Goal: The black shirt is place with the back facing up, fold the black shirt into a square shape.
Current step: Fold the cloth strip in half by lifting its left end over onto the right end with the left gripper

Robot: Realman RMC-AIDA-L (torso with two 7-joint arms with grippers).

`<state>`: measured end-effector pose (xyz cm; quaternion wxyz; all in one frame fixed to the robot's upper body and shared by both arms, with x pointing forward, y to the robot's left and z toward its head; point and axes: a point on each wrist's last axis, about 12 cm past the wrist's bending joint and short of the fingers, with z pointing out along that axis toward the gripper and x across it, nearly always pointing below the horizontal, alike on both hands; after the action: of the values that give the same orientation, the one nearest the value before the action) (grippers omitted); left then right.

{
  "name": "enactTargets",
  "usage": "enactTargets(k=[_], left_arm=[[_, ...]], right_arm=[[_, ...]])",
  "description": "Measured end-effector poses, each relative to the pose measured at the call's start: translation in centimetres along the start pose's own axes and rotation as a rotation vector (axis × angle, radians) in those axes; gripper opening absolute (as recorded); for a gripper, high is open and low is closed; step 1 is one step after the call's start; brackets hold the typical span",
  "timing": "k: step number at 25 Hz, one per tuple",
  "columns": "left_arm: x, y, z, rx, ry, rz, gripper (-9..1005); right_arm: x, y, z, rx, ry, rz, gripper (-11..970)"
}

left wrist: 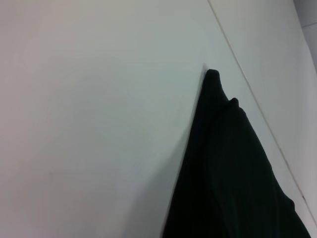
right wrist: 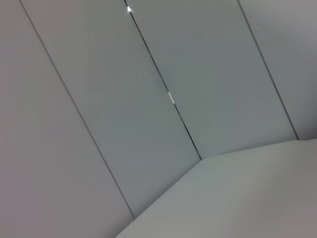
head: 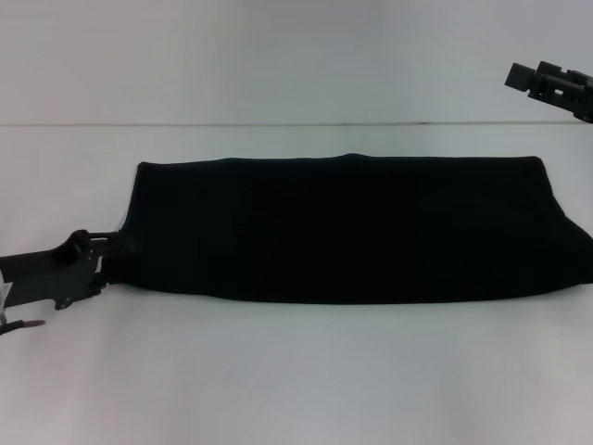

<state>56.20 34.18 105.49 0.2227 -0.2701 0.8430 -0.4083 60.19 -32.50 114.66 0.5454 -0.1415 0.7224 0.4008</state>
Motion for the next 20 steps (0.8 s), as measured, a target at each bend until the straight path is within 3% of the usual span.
enactTargets(k=[6, 11, 14, 20], left_arm=[[0.05, 0.17, -0.02, -0.005, -0.004, 0.019, 519], [0.09, 0.37, -0.11, -0.009, -0.009, 0.043, 274], [0.01, 0.45, -0.23, -0.011, -0.014, 0.077, 73], [-0.29, 0.51, -0.87, -0.017, -0.017, 0.215, 54]], right_arm=[[0.07, 0.04, 0.04, -0.001, 0.0, 0.0, 918], [0.19, 0.09, 0.06, -0.004, 0.0, -0.001, 918], [0.38, 0.13, 0.09, -0.006, 0.001, 0.004, 917], [0.85, 0.35, 0.38, -0.01, -0.001, 0.017, 916]])
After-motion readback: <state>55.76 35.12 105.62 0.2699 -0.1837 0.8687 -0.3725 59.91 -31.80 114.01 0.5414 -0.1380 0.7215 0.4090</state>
